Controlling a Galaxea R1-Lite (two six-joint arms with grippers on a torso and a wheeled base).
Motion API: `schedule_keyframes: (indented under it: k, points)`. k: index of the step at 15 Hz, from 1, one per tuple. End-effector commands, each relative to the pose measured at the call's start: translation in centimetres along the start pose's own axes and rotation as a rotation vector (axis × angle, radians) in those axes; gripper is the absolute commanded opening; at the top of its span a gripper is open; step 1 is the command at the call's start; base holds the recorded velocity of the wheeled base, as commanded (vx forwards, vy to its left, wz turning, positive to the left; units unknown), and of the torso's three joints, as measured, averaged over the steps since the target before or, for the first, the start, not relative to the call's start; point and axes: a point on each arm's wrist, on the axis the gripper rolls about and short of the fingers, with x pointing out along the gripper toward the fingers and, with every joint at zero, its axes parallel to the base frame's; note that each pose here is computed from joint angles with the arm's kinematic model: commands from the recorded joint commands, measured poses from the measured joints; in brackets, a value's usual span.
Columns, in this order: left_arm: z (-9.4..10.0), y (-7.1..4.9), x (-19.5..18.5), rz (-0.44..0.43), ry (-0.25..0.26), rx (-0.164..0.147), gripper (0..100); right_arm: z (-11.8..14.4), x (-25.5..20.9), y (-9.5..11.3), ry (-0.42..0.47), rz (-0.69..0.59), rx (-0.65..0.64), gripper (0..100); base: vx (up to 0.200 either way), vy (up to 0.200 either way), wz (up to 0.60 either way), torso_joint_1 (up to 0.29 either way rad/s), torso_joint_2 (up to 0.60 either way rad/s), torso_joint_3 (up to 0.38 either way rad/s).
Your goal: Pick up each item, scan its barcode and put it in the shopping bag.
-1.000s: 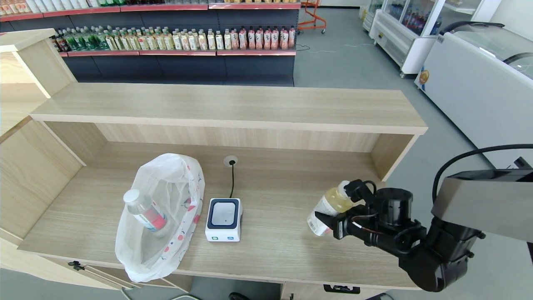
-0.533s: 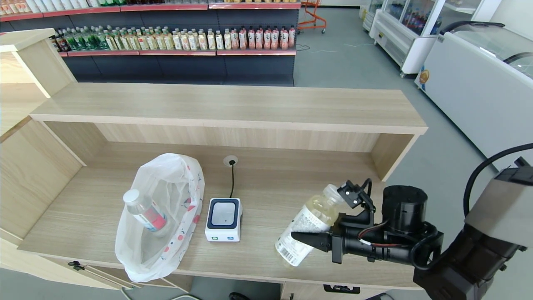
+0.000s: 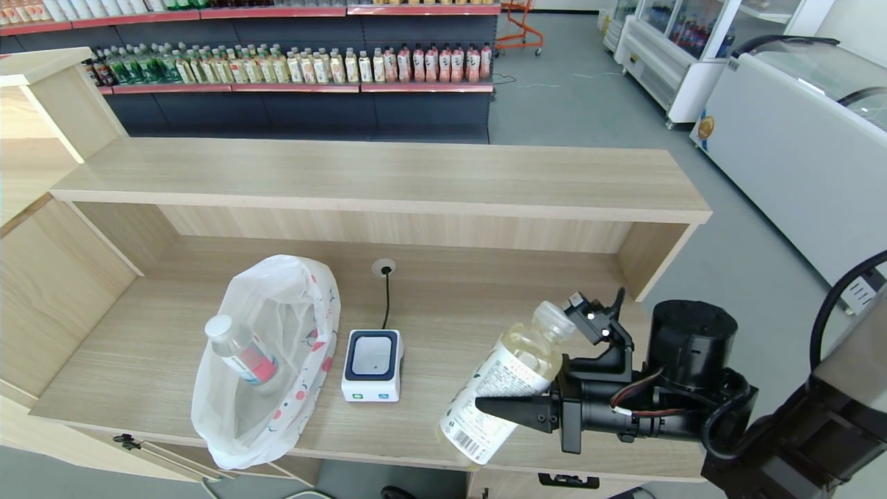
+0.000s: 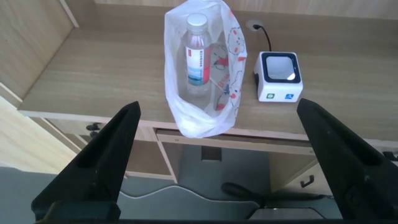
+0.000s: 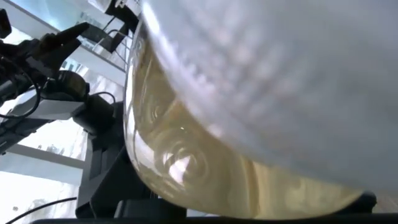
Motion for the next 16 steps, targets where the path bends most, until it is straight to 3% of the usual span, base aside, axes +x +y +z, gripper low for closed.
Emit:
schedule_keyframes:
  k: [1, 16]
  points:
    - [0.0, 0.0, 0.0, 0.000, 0.000, 0.000, 100, 0.3, -0.3, 0.5, -0.006, 0.012, -0.009, 0, 0.000, 0.000, 0.00, 0.000, 0.00, 0.000]
    - [0.0, 0.0, 0.0, 0.000, 0.000, 0.000, 100, 1.1, -0.9, 2.2, -0.019, 0.043, 0.031, 0, 0.000, 0.000, 0.00, 0.000, 0.00, 0.000]
